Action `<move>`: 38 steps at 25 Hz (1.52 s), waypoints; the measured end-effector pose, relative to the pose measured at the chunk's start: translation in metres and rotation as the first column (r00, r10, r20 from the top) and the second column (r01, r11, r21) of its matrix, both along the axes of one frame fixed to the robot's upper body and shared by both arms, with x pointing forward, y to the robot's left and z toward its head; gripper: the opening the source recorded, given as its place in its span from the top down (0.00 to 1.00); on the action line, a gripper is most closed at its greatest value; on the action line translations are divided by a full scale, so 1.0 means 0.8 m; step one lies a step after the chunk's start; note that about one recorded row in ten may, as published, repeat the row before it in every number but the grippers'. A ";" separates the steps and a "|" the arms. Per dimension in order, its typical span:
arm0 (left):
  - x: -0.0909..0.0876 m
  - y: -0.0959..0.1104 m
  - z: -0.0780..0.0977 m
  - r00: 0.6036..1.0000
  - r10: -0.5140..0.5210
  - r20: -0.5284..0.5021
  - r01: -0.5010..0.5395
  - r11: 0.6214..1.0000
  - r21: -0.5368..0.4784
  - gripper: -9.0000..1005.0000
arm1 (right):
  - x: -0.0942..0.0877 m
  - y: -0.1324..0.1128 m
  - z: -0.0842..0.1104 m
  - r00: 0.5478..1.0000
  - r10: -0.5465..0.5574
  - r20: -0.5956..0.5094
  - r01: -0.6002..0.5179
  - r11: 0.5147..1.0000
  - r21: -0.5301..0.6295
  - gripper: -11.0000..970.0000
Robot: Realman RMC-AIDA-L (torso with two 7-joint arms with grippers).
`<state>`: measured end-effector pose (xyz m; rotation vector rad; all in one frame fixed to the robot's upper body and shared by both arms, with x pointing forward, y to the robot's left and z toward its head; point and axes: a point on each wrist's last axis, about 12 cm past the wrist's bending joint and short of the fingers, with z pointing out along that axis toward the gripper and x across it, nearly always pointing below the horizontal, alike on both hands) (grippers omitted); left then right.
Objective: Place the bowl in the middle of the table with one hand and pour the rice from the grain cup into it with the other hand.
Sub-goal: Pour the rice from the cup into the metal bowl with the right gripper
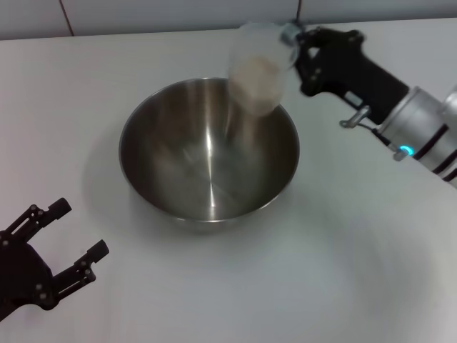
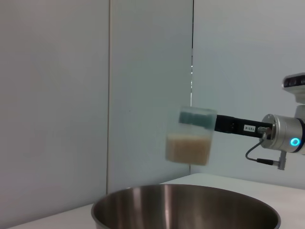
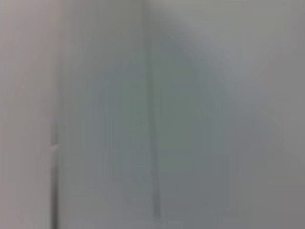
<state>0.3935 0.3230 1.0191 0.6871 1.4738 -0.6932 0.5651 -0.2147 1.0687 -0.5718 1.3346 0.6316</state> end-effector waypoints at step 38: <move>0.000 -0.001 -0.003 1.000 0.021 -0.010 -0.021 1.000 0.007 0.16 | 0.011 0.041 0.015 0.735 0.313 0.601 0.146 0.793 -0.592 0.97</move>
